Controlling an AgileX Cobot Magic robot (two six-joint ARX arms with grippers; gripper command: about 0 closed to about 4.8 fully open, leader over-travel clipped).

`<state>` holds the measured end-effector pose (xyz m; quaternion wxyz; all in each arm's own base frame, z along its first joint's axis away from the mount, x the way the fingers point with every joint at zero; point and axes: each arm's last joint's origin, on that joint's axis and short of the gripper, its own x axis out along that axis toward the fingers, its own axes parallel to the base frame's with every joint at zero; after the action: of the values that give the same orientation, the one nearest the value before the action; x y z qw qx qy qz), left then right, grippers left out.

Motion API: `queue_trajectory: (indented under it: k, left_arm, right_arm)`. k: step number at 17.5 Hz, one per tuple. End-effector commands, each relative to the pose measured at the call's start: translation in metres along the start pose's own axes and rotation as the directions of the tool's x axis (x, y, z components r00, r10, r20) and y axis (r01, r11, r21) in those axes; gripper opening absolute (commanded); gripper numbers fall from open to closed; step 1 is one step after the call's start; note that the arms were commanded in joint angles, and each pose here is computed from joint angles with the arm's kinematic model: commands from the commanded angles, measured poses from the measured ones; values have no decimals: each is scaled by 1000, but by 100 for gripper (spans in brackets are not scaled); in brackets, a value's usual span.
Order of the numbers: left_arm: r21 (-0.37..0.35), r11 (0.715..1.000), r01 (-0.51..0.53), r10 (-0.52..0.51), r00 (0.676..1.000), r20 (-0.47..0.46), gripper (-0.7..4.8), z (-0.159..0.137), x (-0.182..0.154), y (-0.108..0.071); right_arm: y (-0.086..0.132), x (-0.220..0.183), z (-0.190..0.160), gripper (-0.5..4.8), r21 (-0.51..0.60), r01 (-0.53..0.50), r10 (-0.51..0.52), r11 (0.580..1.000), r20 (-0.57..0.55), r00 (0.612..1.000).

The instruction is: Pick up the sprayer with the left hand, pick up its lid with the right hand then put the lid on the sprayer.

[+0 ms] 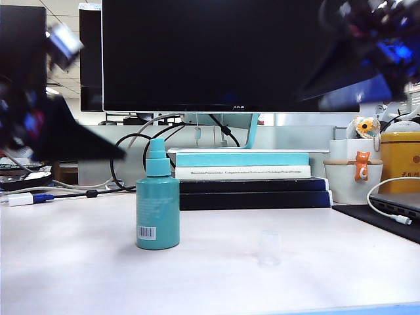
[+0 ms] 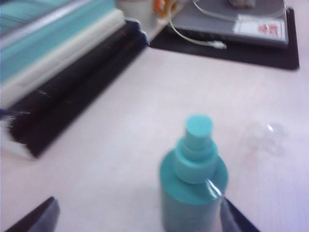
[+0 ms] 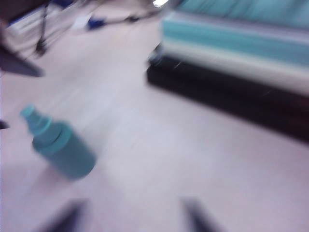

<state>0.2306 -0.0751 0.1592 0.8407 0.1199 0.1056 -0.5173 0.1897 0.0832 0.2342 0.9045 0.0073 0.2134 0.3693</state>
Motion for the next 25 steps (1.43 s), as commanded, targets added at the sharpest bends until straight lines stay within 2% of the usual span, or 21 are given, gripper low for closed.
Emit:
queue_trajectory:
  k: [1,2,4,6,9,16,18,22,23,25]
  left_arm:
    - [32,994,106,-108,992,63,439,-8,9,2]
    - [33,991,133,-136,988,76,439,-12,12,3]
    - [22,983,182,-183,979,85,438,-19,17,3]
    - [16,970,243,-243,965,100,434,-26,22,1]
    - [15,964,267,-267,959,92,434,-31,31,-4]
    - [21,968,250,-251,965,82,424,-38,42,-6]
    - [23,968,249,-250,964,89,362,-35,44,-3]
    - [15,957,288,-288,950,117,380,-29,47,1]
    - [16,952,305,-304,944,123,405,-29,47,1]
    - [-8,947,320,-317,941,119,408,-32,50,0]
  right_arm:
    - [-4,12,-6,297,17,-62,63,998,-44,997]
    - [-6,17,-9,300,26,-66,68,997,-64,996]
    - [-8,25,-13,355,43,-90,94,995,-88,992]
    - [-11,32,-18,378,58,-113,119,992,-109,987]
    - [-14,42,-26,381,87,-167,178,982,-140,974]
    - [-16,53,-37,378,120,-188,209,975,-196,958]
    - [-16,53,-38,378,130,-204,228,970,-201,953]
    - [-11,56,-39,378,122,-222,243,967,-210,947]
    - [-11,56,-39,378,122,-221,242,968,-209,947]
    - [-11,56,-39,377,121,-220,242,968,-209,947]
